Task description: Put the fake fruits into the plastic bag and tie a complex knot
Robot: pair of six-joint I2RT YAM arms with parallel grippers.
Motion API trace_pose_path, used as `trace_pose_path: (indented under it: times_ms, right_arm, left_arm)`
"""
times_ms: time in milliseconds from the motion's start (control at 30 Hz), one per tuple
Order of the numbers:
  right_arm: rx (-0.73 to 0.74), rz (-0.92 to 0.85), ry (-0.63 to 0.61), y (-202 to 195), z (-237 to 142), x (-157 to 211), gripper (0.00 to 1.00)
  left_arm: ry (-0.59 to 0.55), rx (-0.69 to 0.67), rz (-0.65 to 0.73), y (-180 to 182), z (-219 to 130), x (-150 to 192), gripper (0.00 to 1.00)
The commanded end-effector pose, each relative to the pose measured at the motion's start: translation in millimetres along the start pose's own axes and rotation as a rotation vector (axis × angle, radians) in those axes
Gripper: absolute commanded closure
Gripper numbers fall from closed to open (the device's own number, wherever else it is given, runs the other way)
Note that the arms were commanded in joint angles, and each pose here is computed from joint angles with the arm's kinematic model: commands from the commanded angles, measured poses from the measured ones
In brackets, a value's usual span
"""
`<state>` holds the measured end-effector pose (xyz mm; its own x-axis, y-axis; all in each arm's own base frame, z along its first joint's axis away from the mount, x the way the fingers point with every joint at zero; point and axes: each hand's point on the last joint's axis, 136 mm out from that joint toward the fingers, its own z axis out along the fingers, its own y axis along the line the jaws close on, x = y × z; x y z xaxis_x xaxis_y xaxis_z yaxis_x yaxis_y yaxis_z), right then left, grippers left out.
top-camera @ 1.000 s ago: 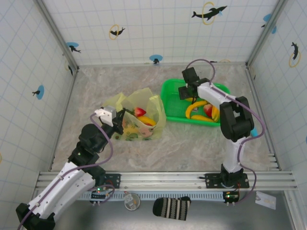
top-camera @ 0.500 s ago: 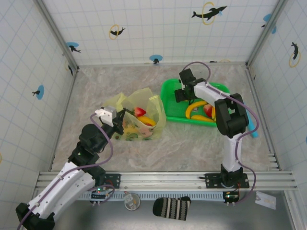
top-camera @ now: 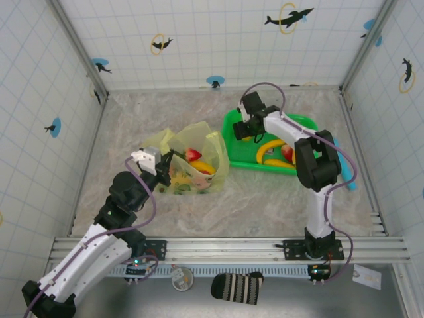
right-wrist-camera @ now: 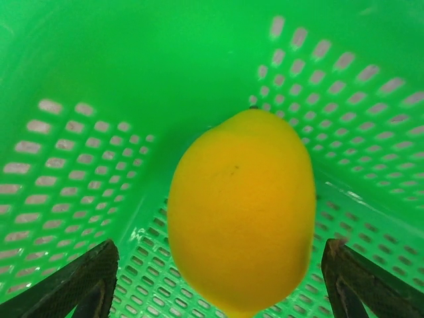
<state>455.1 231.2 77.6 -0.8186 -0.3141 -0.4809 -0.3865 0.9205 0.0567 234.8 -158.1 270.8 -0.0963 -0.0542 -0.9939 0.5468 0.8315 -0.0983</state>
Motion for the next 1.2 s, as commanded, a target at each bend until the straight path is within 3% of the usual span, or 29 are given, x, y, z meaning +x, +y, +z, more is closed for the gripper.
trace_pose_path:
  times_ms: [0,333,467,600,667,900,1167]
  right_arm:
    - [0.072,-0.023,0.000,-13.0,3.4,-13.6,0.16]
    - [0.042,0.020,0.040,-6.7,32.6,-10.1,0.19]
    - [0.017,0.032,0.049,-1.7,34.5,-7.8,0.25]
    - [0.005,0.040,0.030,0.6,23.9,-12.1,0.37]
    - [0.004,0.050,0.003,-0.2,14.3,-17.5,0.38]
    - [-0.040,0.102,-0.193,5.2,-62.3,-49.1,0.42]
    - [-0.146,0.066,-0.586,45.2,-225.0,-90.0,0.44]
  left_arm:
    - [-0.008,0.006,0.028,-1.6,-0.6,2.0,1.00]
    - [-0.008,0.006,0.032,-2.0,-0.9,2.2,1.00]
    - [-0.008,0.008,0.033,-2.5,-0.6,2.2,1.00]
    - [-0.009,0.009,0.033,-2.9,-0.9,1.8,1.00]
    - [-0.008,0.008,0.033,-2.6,-0.8,2.3,1.00]
    - [-0.004,0.003,0.036,-1.9,-0.6,3.5,1.00]
    - [-0.004,-0.003,0.042,-1.1,-0.8,3.4,1.00]
